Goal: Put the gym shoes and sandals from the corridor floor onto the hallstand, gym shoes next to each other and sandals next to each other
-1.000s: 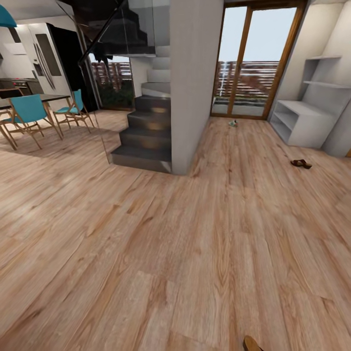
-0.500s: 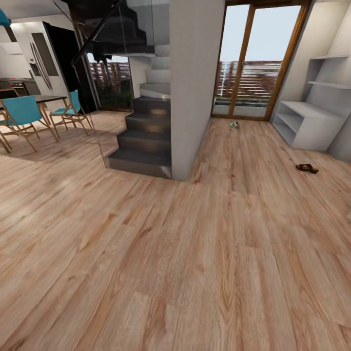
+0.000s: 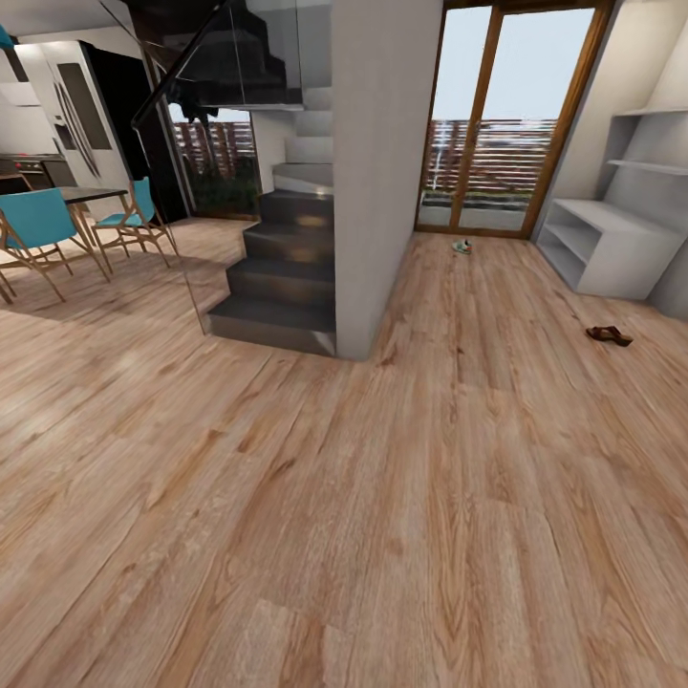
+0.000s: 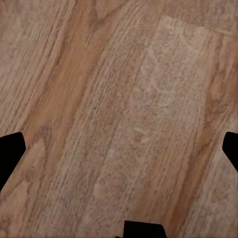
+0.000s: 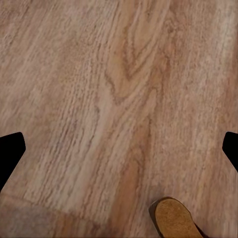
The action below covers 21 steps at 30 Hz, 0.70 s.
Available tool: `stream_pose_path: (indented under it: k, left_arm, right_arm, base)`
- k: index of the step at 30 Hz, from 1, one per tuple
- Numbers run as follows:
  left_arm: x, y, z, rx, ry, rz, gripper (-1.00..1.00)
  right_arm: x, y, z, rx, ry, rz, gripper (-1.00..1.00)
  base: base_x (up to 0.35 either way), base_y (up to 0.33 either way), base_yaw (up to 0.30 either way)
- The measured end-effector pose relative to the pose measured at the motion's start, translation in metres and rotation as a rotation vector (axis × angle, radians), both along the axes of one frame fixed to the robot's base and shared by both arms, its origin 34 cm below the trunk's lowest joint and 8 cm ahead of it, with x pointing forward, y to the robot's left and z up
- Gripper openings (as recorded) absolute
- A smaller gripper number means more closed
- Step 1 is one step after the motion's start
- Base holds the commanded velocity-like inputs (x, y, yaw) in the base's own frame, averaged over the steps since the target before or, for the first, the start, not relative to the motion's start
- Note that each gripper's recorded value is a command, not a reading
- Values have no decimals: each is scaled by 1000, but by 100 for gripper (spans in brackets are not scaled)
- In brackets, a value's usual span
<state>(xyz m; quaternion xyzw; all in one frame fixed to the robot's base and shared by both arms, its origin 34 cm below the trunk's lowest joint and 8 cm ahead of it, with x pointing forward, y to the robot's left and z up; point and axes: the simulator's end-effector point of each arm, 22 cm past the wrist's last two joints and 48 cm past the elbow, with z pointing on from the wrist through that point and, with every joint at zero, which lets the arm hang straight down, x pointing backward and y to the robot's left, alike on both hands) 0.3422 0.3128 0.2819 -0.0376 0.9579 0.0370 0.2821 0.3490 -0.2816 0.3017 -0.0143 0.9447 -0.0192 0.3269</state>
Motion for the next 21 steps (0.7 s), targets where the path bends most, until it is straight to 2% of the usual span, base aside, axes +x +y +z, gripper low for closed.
stream_pose_path:
  k: [5,15,21]
  left_arm:
    - [0,0,0,1,0,1,100]
    - [0,0,0,0,-1,1,100]
    - [0,1,0,1,0,2,100]
  right_arm:
    - [0,0,0,0,0,0,100]
    - [0,0,0,0,-1,0,100]
    - [0,0,0,0,-1,0,100]
  base:
    - [83,52,0]
    - [211,182,0]
    - [85,75,0]
